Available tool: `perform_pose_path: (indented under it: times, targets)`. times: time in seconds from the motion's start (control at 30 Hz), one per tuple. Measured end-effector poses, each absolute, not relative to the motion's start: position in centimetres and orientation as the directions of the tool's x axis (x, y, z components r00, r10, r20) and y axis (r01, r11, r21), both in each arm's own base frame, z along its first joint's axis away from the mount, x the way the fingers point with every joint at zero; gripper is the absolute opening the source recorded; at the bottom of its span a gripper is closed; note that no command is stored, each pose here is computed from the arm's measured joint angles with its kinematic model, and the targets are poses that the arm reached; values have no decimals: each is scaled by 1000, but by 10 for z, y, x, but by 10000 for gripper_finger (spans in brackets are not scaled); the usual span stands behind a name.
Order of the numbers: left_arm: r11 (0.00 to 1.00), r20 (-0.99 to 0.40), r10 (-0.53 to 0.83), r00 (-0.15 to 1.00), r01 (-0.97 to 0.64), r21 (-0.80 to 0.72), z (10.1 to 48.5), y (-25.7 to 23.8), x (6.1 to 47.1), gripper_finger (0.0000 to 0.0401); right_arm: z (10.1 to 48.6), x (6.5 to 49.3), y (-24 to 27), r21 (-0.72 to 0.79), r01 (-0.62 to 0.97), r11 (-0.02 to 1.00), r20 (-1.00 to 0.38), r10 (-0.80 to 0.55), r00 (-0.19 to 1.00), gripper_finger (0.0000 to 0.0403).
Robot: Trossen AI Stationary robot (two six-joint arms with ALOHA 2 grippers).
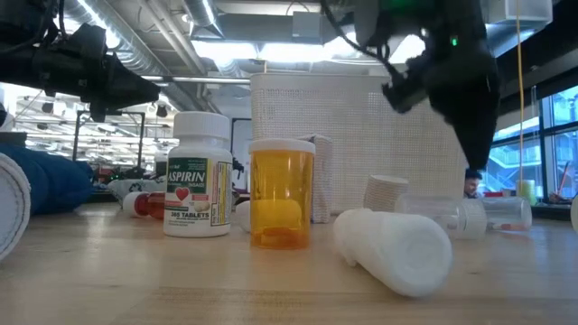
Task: Pick & place medical supplies in basket/bin
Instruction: Put the transparent pill bottle in the white bin
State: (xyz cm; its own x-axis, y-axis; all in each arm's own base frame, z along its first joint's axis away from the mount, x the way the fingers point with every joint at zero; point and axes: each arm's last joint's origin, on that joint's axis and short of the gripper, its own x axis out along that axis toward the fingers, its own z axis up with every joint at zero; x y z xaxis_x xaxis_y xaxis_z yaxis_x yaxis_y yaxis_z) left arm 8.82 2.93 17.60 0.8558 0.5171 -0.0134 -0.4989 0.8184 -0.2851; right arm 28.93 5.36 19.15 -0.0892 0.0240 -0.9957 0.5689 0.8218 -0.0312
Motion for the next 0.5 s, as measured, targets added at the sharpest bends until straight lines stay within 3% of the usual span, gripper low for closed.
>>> perform_pose_path:
  times: [0.5]
  targets:
    - [818,-14,517,856,-499,-285,176,29,88,92,144,290,52,-57,585,809,-998,-28,-57,260]
